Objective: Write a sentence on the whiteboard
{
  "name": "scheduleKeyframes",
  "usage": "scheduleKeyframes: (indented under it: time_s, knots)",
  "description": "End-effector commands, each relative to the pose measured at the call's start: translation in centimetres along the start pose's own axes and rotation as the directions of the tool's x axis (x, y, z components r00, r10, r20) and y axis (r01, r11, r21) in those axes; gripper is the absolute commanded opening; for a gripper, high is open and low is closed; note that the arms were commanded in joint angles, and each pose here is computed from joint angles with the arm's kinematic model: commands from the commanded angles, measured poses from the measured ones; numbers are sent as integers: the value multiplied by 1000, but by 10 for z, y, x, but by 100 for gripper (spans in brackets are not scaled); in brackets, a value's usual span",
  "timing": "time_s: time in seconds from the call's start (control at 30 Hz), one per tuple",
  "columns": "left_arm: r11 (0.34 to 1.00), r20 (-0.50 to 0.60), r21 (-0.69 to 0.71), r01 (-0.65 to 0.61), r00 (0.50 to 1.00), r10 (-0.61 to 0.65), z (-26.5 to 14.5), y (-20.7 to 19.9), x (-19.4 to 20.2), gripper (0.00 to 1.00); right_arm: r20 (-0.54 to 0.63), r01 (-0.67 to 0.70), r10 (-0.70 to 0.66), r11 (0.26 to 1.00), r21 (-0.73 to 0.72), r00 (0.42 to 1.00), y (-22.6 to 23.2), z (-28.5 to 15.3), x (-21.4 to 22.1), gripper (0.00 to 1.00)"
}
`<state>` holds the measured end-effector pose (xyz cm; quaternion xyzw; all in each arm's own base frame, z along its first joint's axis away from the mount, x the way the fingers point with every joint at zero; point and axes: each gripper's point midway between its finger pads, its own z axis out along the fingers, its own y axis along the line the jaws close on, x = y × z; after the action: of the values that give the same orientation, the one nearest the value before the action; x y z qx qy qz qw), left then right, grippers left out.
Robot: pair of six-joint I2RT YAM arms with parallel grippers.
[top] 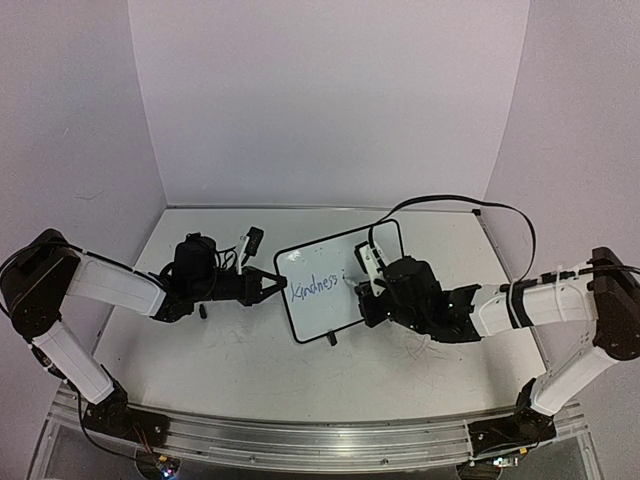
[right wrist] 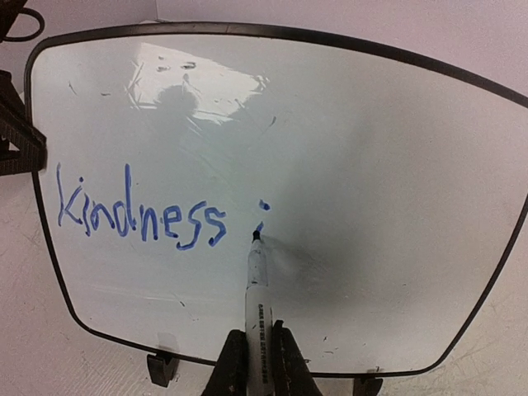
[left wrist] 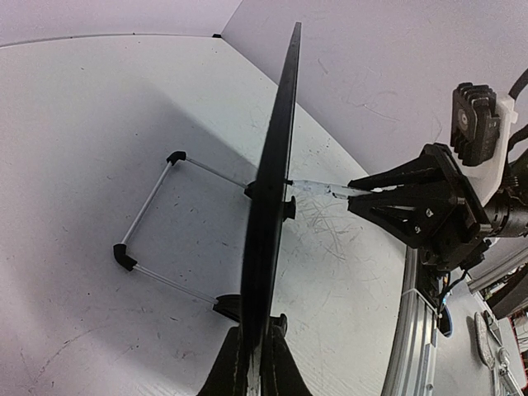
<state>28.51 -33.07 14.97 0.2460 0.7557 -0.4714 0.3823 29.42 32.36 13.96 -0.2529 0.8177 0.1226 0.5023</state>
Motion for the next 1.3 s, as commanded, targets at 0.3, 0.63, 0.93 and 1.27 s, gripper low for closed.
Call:
scheduleKeyframes:
  time_s: [0.3, 0.63, 0.93, 1.27]
  knots:
    - [1000, -5, -2, -18, 1000, 18, -3, -3, -4, 0, -28, -11, 11, 1000, 2, 1000, 0, 0, 9, 0]
    - [1000, -3, -3, -18, 1000, 18, -4, -3, -4, 0, 53, -43, 43, 999, 3, 998, -10, -12, -17, 0]
    - [1000, 0, -3, -20, 1000, 20, -5, -4, -5, 0, 49, -43, 42, 999, 21, 998, -12, -4, -18, 0]
    - [1000, -1, -4, -19, 1000, 19, -5, -4, -5, 0, 59, -41, 38, 998, 41, 998, -15, 0, -21, 0]
